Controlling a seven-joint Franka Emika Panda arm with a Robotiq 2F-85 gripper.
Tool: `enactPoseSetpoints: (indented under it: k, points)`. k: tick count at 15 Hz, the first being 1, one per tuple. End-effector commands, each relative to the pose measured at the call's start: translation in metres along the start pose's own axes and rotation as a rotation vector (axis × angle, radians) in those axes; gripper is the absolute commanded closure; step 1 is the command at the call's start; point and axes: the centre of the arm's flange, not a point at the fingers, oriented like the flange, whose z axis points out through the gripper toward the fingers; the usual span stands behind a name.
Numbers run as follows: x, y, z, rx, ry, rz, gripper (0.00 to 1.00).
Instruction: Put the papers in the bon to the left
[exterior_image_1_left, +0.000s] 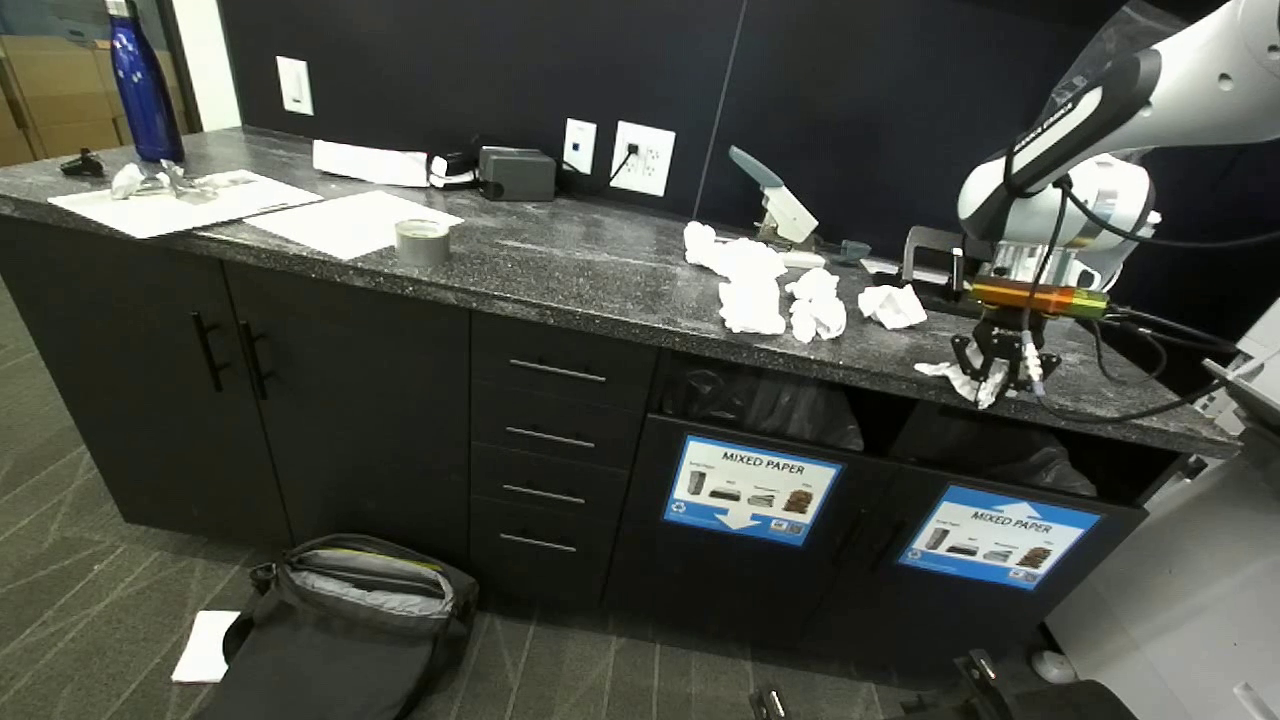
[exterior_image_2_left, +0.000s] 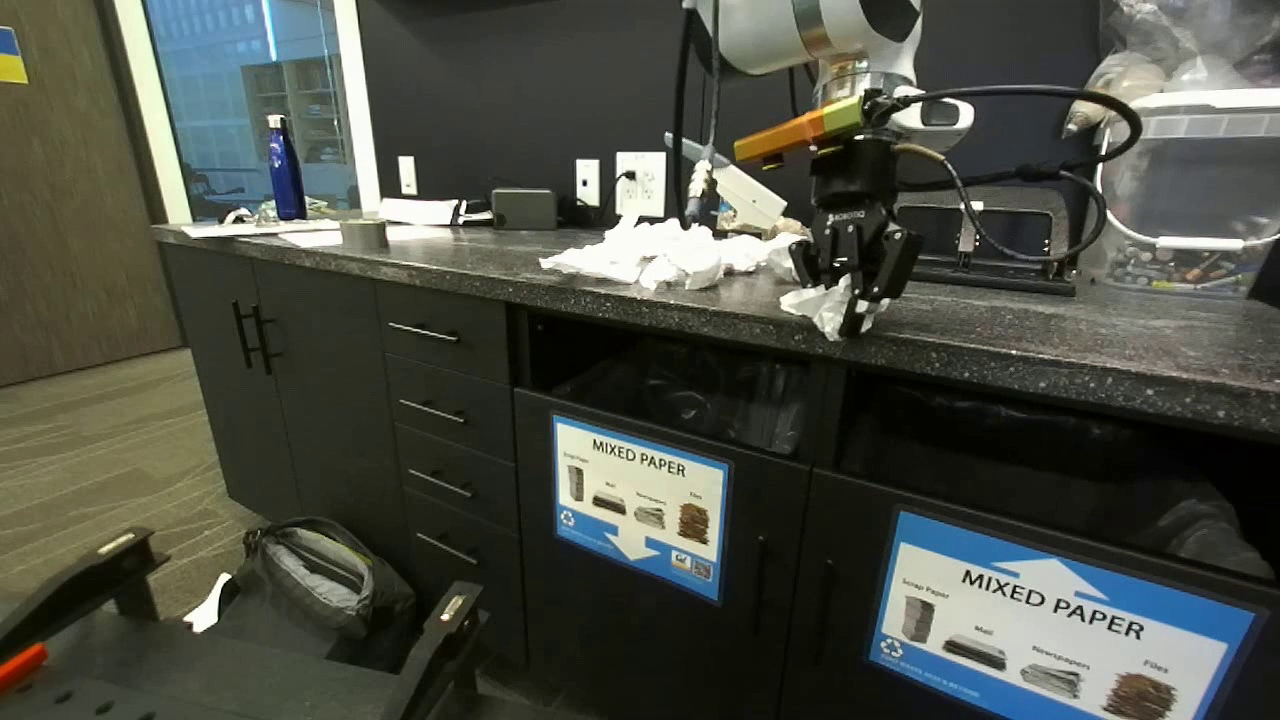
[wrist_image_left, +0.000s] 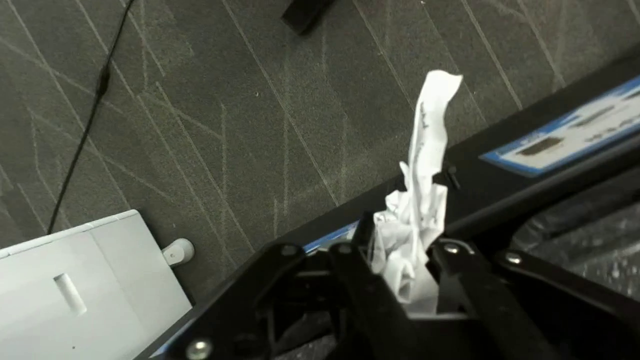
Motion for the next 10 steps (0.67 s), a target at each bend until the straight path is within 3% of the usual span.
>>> enactPoseSetpoints:
  k: [1, 7, 10]
  points:
    - [-0.081, 0.010, 0.031, 0.001, -0.001, -0.202, 0.89]
    - [-0.145, 0.008, 0.094, -0.035, 0.015, -0.443, 0.89]
    - [-0.190, -0.005, 0.131, -0.099, 0.118, -0.557, 0.91]
